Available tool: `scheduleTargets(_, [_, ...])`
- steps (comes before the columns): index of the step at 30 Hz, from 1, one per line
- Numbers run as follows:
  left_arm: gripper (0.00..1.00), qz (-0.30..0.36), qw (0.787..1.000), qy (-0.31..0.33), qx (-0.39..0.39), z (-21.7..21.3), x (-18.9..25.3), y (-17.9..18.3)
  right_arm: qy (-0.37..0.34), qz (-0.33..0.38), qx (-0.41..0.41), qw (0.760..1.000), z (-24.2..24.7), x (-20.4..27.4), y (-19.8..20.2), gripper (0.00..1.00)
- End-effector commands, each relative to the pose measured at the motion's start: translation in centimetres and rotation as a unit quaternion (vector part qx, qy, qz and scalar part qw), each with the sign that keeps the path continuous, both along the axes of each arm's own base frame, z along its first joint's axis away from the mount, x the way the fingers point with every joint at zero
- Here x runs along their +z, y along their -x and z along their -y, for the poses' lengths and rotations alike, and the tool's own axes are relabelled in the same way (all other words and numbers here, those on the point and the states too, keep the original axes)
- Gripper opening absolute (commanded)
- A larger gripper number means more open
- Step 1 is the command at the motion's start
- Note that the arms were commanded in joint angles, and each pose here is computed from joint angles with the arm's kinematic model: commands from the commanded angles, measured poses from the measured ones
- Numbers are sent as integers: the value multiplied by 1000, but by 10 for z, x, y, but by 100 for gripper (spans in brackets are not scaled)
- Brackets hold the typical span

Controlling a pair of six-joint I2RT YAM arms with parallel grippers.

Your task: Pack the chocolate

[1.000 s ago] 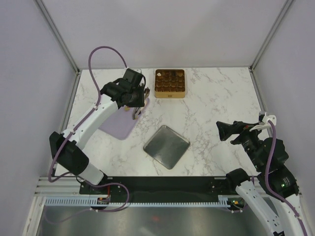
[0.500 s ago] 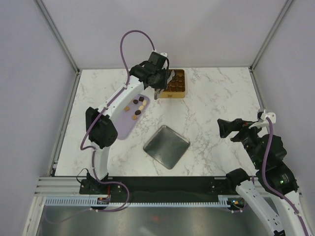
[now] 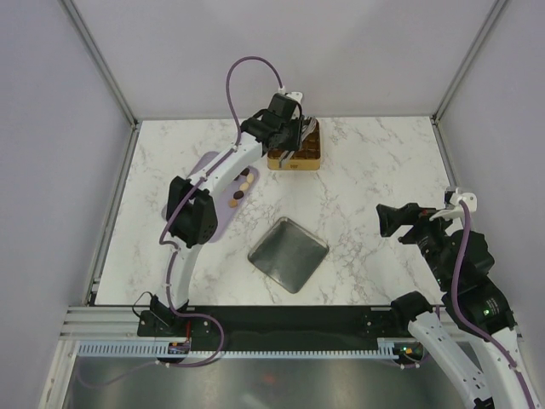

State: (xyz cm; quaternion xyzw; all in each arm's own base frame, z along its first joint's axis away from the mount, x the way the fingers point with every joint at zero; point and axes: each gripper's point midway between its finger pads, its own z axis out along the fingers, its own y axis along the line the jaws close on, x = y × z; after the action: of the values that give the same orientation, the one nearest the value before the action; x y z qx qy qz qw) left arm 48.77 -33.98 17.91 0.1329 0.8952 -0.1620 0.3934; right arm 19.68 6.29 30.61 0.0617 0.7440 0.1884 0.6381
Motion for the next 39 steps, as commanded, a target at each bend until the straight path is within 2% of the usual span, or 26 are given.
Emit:
scheduleTargets(1, [39, 72, 997, 6, -5, 13, 17, -31, -4, 30, -9, 1000, 4, 22, -1, 94])
scheduleTargets(8, [39, 98, 995, -30, 4, 10, -4, -52, 0, 26, -14, 1000, 5, 20, -3, 94])
scheduleTargets(16, [40, 111, 993, -34, -14, 17, -14, -58, 4, 18, -17, 1000, 5, 15, -7, 94])
scheduleTargets(28, [49, 112, 993, -43, -17, 15, -16, -57, 6, 17, -17, 1000, 4, 14, -9, 94])
scheduleTargets(34, [50, 126, 991, -39, -17, 12, 7, -52, 2, 20, -17, 1000, 4, 17, -8, 94])
scheduleTargets(39, [50, 160, 987, -21, -17, 6, 70, -28, 1, 28, -11, 1000, 3, 25, -6, 94])
